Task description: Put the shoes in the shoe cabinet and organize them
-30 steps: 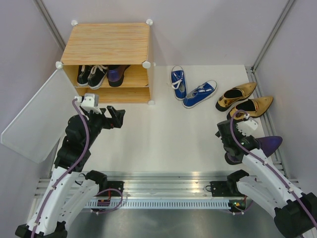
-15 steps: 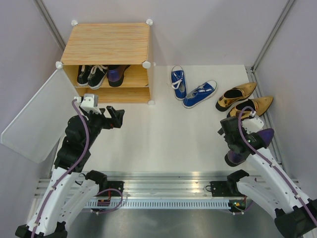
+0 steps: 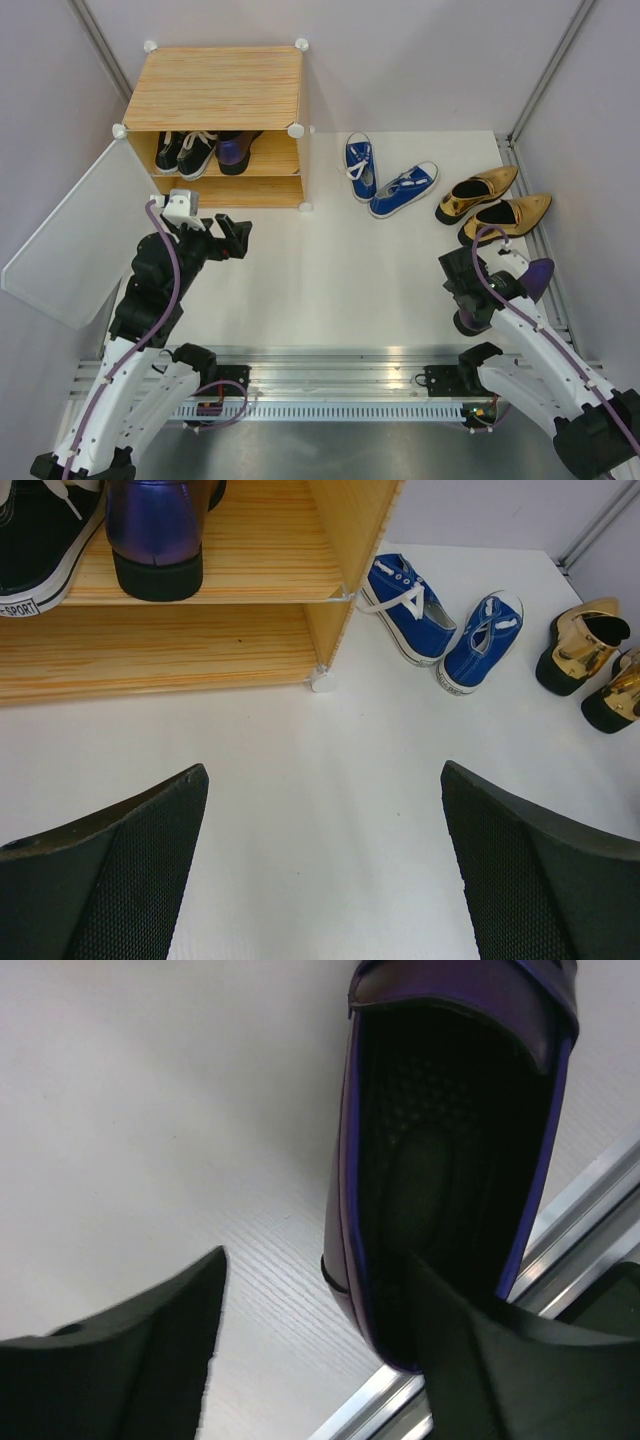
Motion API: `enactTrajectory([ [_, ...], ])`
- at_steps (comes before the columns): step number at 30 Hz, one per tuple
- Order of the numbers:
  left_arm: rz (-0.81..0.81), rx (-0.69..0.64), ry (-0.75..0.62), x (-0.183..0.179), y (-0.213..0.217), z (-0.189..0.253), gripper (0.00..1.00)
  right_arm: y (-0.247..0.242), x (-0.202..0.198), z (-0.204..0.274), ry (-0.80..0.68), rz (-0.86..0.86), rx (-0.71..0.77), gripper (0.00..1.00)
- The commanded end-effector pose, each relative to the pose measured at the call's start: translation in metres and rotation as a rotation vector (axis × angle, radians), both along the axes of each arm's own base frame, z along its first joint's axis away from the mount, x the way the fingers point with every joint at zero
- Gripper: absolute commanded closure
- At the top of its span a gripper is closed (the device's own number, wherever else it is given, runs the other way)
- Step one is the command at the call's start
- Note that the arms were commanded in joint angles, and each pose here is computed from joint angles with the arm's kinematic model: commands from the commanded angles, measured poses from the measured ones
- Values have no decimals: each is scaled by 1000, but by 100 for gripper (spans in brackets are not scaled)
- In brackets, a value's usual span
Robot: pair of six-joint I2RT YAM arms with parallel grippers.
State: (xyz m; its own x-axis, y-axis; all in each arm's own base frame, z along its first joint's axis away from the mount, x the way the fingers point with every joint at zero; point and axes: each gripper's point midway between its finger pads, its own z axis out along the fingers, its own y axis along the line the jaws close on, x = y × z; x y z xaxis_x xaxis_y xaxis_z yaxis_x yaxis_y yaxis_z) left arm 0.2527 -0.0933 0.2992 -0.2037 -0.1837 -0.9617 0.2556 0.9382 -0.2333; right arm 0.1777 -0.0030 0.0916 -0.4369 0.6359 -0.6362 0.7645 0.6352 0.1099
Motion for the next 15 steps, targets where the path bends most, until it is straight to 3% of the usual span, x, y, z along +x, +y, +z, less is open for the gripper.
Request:
enactTrajectory([
  [1, -13, 15, -34, -1, -1, 6, 1, 20, 11, -10, -46, 6, 111, 35],
  [5, -9, 21, -30, 1, -1, 4, 0, 28, 11, -22, -25, 27, 144, 52],
  [12, -7, 25, -29, 1, 0, 3, 1, 35, 14, -23, -55, 36, 188, 99],
  [15, -7, 25, -29, 1, 0, 3, 1, 38, 19, -7, -128, 48, 222, 99],
])
